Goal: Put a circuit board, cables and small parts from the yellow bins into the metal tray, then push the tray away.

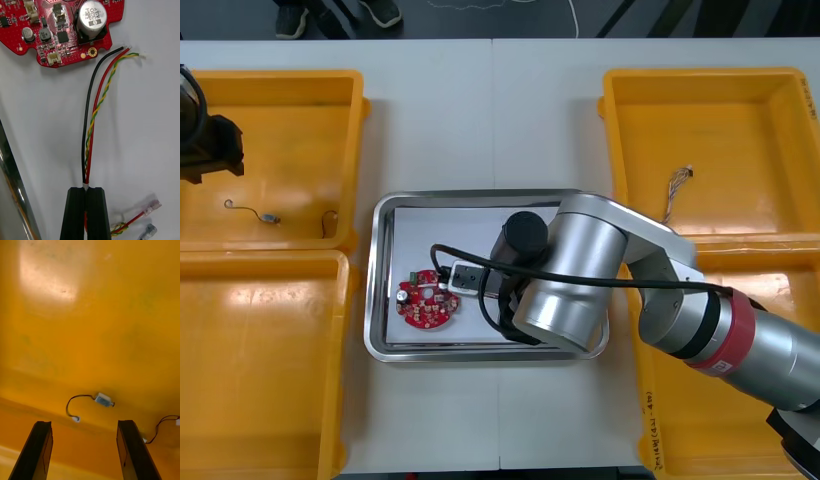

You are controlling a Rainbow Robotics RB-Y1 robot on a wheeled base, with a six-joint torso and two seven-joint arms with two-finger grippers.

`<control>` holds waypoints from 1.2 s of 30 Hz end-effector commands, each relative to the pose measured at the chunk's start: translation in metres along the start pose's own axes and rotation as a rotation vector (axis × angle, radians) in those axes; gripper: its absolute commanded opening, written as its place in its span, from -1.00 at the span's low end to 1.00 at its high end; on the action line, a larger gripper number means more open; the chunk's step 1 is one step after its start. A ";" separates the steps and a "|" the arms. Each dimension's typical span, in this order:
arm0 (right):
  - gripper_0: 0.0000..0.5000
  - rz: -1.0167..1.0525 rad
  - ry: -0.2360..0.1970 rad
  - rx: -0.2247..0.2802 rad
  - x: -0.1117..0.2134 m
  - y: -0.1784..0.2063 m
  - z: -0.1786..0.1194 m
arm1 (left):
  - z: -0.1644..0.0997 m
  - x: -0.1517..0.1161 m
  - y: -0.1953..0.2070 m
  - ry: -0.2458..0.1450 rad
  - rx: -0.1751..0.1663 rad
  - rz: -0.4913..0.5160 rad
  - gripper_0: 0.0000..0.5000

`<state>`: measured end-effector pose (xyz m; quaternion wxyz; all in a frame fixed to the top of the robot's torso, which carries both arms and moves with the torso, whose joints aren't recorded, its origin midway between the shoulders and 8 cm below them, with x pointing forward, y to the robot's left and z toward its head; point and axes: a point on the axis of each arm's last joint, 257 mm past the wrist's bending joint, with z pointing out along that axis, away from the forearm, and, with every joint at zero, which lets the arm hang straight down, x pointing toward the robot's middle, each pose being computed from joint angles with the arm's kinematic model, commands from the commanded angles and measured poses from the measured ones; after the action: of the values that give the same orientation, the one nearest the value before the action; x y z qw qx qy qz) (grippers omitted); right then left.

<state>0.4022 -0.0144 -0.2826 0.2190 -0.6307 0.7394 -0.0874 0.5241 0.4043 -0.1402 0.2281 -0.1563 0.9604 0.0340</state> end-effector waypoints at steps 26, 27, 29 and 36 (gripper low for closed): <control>0.53 -0.095 0.011 0.054 -0.011 -0.014 0.001 | 0.045 0.005 -0.036 0.048 0.074 0.001 1.00; 0.55 -0.094 0.010 0.056 -0.011 -0.014 0.001 | 0.047 0.006 -0.037 0.052 0.074 0.000 1.00; 0.59 -0.094 0.009 0.058 -0.012 -0.015 0.000 | 0.049 0.008 -0.041 0.058 0.080 -0.005 1.00; 0.60 -0.061 0.001 0.046 -0.013 -0.026 -0.009 | 0.060 0.016 -0.051 0.073 0.091 -0.020 1.00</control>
<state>0.4111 -0.0123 -0.2855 0.2141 -0.6455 0.7250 -0.1093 0.5326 0.3763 -0.2212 0.1723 -0.1949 0.9655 -0.0125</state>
